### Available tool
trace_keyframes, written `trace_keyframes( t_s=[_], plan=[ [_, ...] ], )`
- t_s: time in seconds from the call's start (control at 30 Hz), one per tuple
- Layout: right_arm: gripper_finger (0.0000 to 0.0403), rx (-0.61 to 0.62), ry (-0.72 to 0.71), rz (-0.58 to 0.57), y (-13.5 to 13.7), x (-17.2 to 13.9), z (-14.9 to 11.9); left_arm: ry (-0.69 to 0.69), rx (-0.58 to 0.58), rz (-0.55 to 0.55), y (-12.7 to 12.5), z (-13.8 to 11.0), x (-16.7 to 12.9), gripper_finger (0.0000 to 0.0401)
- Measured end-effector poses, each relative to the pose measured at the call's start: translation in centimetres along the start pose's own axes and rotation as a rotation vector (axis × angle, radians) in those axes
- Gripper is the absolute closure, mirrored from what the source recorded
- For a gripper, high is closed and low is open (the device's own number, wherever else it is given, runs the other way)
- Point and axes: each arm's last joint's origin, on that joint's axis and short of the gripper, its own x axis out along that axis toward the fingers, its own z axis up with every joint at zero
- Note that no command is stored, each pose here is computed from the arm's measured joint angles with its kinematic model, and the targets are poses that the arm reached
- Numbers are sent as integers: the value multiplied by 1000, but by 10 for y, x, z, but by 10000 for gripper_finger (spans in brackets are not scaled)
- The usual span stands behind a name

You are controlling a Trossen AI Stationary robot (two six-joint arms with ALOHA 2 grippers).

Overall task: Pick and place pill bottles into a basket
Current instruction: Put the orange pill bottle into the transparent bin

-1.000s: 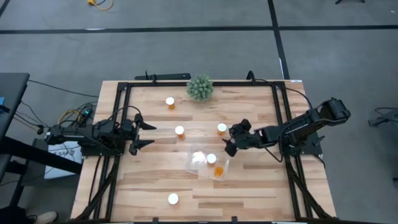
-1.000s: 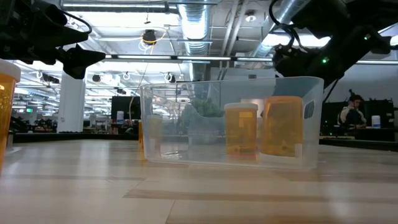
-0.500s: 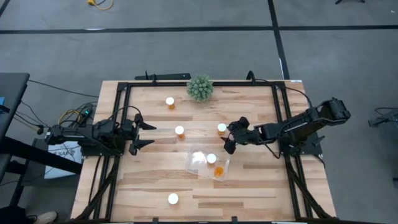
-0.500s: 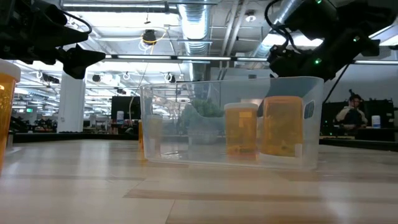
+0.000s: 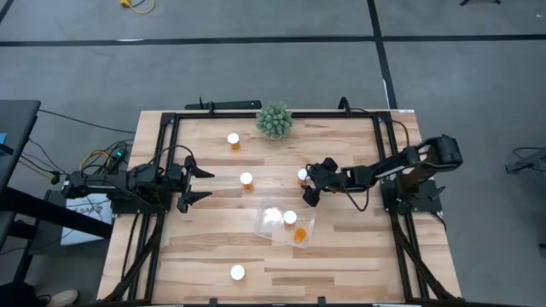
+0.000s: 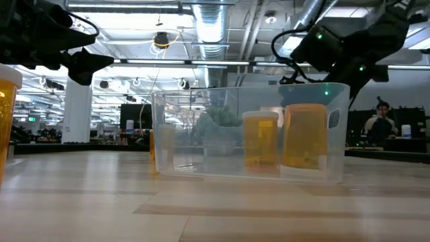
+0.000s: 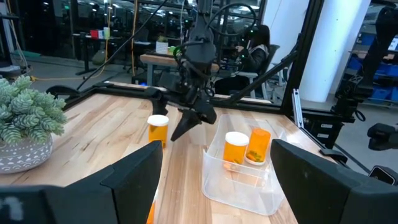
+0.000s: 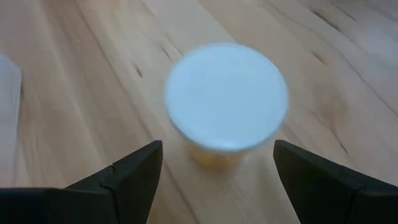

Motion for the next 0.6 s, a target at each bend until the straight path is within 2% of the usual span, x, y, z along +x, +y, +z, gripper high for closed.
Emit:
trace_keyframes(
  t_s=[0.43,0.6],
  plan=[
    [104,-17,-76,4,-3,8,8,0,0,0,0,0,0,111],
    [123,-4,-83,-8,-9,8,12,0,0,0,0,0,0,111]
  ],
)
